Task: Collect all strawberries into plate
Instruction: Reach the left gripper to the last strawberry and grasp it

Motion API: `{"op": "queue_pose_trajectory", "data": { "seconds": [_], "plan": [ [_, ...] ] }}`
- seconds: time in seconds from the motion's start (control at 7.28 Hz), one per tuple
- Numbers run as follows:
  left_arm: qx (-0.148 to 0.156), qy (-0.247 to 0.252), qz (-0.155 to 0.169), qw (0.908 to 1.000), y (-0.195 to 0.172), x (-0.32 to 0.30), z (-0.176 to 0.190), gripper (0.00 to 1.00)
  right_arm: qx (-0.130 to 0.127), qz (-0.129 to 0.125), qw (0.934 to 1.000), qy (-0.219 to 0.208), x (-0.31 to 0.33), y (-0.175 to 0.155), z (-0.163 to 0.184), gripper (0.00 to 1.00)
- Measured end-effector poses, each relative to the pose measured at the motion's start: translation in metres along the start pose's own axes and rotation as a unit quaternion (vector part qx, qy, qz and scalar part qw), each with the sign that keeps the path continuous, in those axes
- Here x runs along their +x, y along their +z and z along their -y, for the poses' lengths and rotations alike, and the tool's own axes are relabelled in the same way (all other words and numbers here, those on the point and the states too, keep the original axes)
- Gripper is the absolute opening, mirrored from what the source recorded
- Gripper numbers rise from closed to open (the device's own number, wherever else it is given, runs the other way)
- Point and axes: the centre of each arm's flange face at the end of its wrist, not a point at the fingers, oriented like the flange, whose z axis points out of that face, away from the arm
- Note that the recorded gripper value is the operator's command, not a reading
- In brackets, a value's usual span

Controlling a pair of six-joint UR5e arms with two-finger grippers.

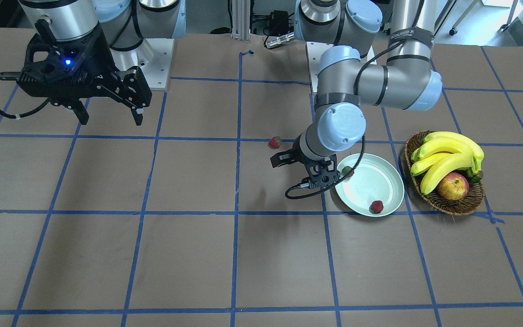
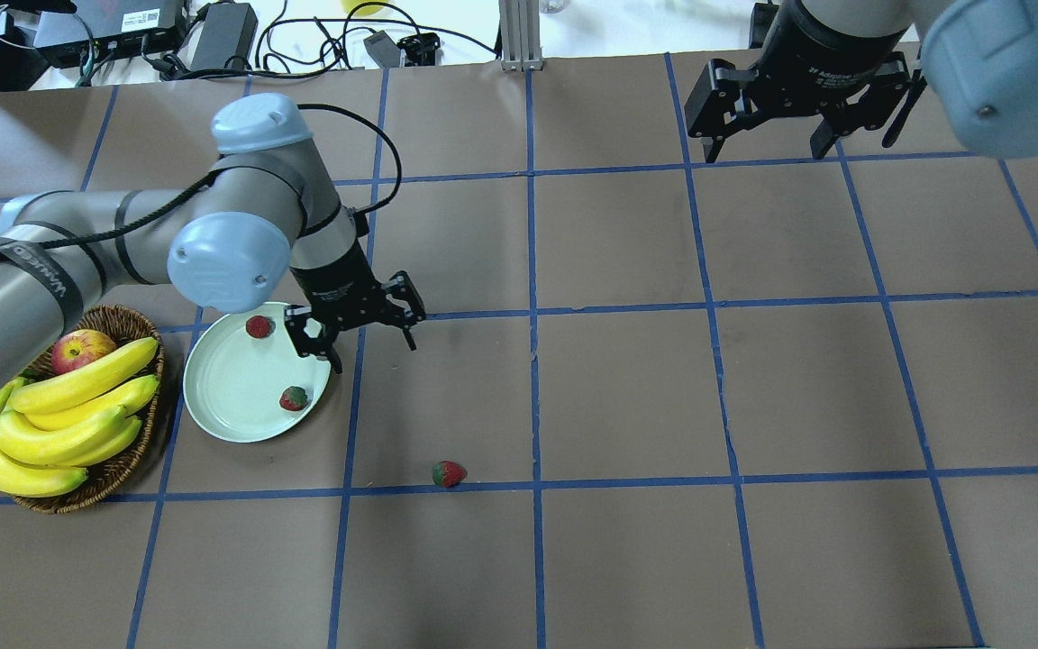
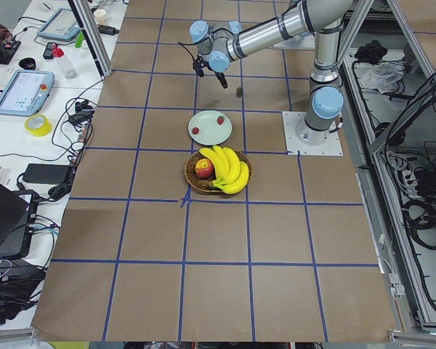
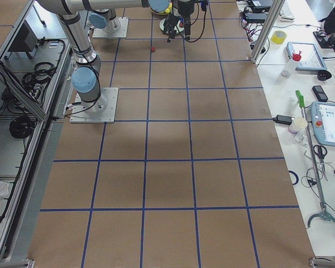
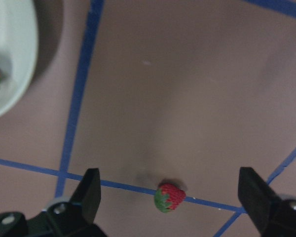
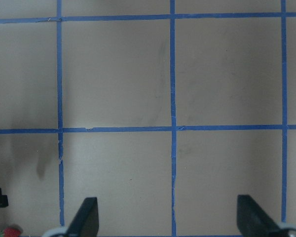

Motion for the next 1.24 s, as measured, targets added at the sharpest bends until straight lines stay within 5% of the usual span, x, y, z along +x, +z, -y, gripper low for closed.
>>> {"op": "queue_pose_trajectory", "data": {
  "seconds": [0.41, 1.1, 1.24],
  "plan": [
    [-0.001, 0.018, 0.013, 0.9997, 0.045, 0.005, -0.028, 1.0, -0.001, 0.0, 1.0, 0.0, 0.0, 0.001, 0.0, 1.0],
    [-0.008, 0.053, 0.044, 0.9976, 0.069, -0.001, -0.042, 1.0, -0.001, 0.001, 1.0, -0.001, -0.001, 0.001, -0.001, 1.0],
    [-0.009, 0.06, 0.047, 0.997, 0.07, -0.001, -0.042, 0.9, -0.001, 0.002, 1.0, -0.001, -0.001, 0.001, -0.001, 1.0]
  ]
}}
